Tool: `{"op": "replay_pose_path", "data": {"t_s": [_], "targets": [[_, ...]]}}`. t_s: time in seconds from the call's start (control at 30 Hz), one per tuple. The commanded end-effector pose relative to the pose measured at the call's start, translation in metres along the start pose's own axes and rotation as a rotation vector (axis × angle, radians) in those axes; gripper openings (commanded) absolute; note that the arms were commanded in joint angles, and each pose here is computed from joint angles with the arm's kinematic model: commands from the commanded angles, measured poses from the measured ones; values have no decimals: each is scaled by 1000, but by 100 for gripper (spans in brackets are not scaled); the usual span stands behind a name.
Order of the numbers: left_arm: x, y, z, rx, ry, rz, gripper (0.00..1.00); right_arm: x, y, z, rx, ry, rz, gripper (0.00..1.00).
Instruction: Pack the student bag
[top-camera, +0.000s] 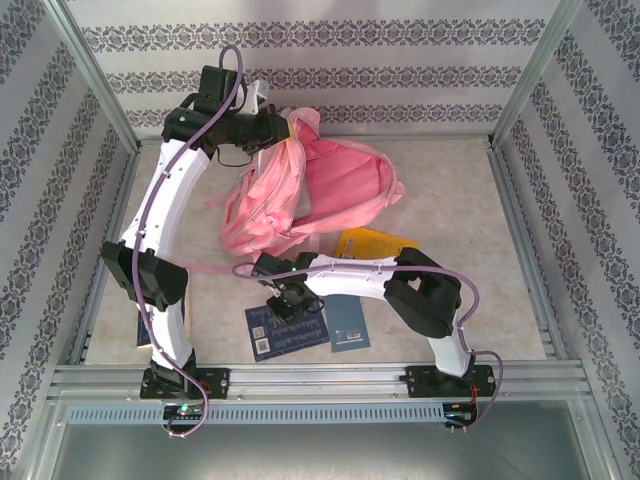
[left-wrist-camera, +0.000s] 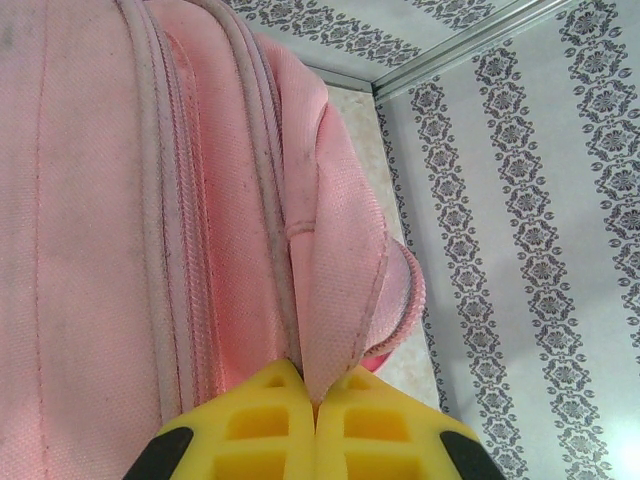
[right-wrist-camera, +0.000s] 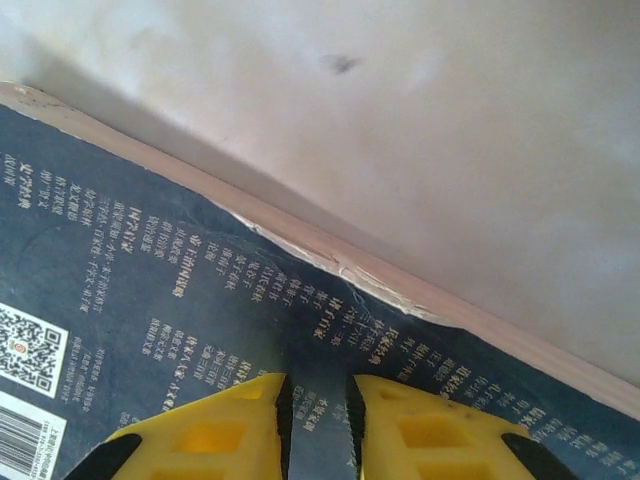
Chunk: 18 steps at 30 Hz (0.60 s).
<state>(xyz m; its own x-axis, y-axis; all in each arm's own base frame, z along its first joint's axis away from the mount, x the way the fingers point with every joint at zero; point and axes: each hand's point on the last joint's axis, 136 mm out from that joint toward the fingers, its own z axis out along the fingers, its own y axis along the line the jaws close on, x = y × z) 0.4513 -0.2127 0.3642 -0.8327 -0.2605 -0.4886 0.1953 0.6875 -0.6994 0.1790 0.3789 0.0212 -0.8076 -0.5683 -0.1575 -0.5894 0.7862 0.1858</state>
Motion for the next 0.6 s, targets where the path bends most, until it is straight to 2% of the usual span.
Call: {"op": "replay_pose_path", "data": {"t_s": [0.0,0.13,0.3,0.4,0.53,0.57], "targets": [[-15,-8,-25,8,-74,19,0,3,-47,7,128,-1,156,23],[-15,-8,-25,7,-75,18,0,-2,-55,-6,138,-37,164,23],[-15,-8,-25,9,-75,14,0,-9,-45,-39,109,-97,98,31],[-16,-10,-26,12,-80,16,0,2,-50,-59,157,-106,65,44],[-15,-10,-27,10,-80,18,0,31,-62,-67,236,-90,25,61],[-15,-9,-26,11,-78,16,0,39,-65,-66,261,-81,15,70]]}}
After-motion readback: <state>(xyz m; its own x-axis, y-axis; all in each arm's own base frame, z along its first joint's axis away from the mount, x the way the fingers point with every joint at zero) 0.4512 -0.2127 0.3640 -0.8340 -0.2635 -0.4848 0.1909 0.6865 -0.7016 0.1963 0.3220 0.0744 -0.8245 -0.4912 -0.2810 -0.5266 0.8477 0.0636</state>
